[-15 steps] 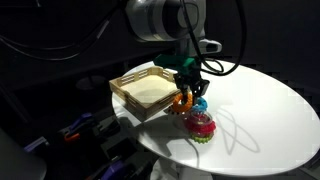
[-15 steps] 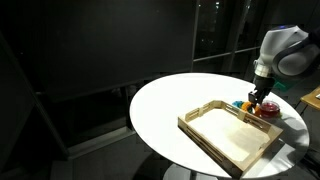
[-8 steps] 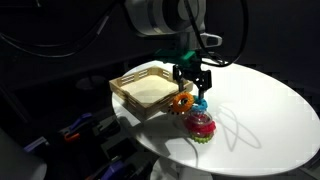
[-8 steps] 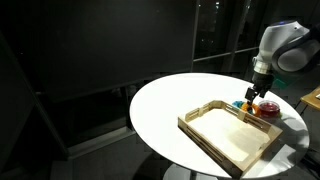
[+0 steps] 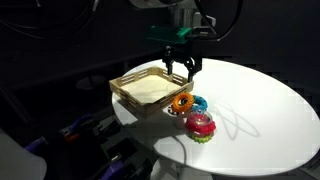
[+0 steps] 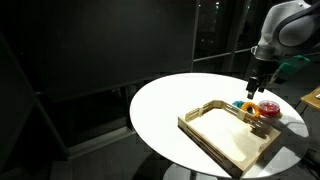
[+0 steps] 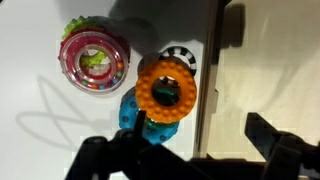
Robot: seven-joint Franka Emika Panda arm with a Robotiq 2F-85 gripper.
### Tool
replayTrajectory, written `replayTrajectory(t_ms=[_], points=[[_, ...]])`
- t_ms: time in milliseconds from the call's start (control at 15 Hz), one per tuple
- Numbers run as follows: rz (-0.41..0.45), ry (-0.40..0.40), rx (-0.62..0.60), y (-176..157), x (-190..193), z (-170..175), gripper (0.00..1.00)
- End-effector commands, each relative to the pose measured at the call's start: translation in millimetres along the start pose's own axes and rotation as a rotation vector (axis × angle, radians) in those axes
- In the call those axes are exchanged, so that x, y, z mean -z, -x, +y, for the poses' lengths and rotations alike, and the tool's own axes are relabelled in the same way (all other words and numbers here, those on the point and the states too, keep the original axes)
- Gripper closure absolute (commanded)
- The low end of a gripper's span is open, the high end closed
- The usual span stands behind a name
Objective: Remove the circular objects from the wooden tray
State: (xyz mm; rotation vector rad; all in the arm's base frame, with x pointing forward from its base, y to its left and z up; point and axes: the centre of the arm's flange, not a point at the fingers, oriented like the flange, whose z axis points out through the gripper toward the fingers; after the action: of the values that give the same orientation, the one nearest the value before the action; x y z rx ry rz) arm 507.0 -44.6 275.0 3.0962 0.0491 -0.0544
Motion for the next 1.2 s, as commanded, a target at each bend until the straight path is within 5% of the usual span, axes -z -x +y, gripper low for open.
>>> replayTrajectory(t_ms=[0,400,1133], points=[[-0.044,-0.08,0.042,12,33,1,0.0],[-0.077,-0.11,0.057,34,77,-4,0.0],[0.063,-0.144,0.094,70,183,-14,0.0]])
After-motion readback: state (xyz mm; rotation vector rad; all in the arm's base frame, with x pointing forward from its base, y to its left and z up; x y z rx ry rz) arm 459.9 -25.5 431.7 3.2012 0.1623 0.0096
